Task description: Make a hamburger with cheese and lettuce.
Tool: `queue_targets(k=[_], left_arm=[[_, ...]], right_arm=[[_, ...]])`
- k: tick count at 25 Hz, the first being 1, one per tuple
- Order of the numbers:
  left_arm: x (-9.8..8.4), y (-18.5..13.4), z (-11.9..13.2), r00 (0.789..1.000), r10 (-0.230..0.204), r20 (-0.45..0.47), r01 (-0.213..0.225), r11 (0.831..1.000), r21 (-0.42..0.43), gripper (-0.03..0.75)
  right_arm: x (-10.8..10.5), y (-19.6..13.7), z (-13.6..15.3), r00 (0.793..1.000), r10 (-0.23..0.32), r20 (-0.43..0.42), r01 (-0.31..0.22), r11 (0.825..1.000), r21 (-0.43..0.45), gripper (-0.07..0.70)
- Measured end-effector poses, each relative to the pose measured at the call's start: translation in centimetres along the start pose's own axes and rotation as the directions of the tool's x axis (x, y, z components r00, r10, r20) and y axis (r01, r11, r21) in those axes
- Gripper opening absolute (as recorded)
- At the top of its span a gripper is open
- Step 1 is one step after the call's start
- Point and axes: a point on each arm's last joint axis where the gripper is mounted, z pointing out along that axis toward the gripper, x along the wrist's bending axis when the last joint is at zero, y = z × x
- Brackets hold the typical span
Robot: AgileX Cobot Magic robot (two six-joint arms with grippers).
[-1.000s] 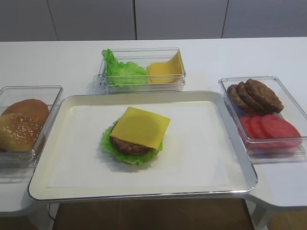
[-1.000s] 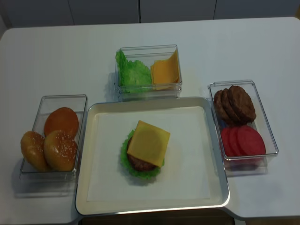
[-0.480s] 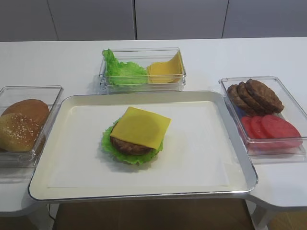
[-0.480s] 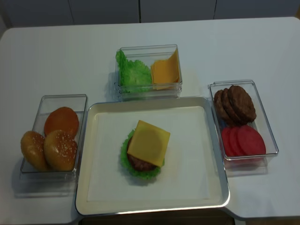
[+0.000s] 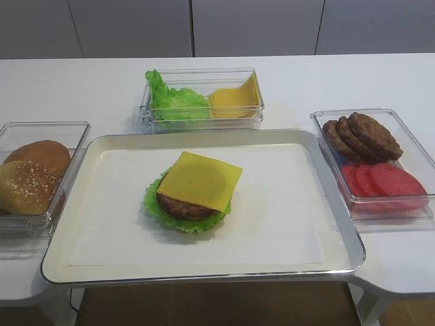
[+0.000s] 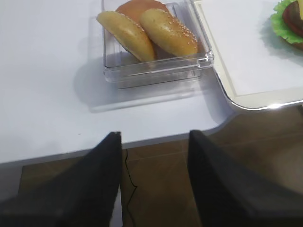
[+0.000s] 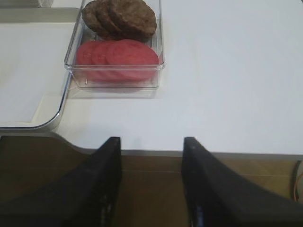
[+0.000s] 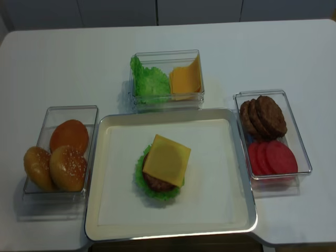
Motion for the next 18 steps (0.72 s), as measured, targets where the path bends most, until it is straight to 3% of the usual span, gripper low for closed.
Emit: queue_targets(k=[6, 18], left_arm=[[0.0, 0.0, 0.0, 1.0, 0.0, 0.0, 0.0, 1.0, 0.0, 0.342], [0.0, 0.0, 0.0, 1.0, 0.0, 0.0, 0.0, 1.0, 0.0, 0.342]], right_arm=[[0.15, -0.03, 0.04, 0.998, -0.058, -0.017, 0.058, 0.998, 0.001, 0.31], [0.18, -0.07, 0.09, 0.998, -0.063, -0.02, 0.063, 0.998, 0.003, 0.299]])
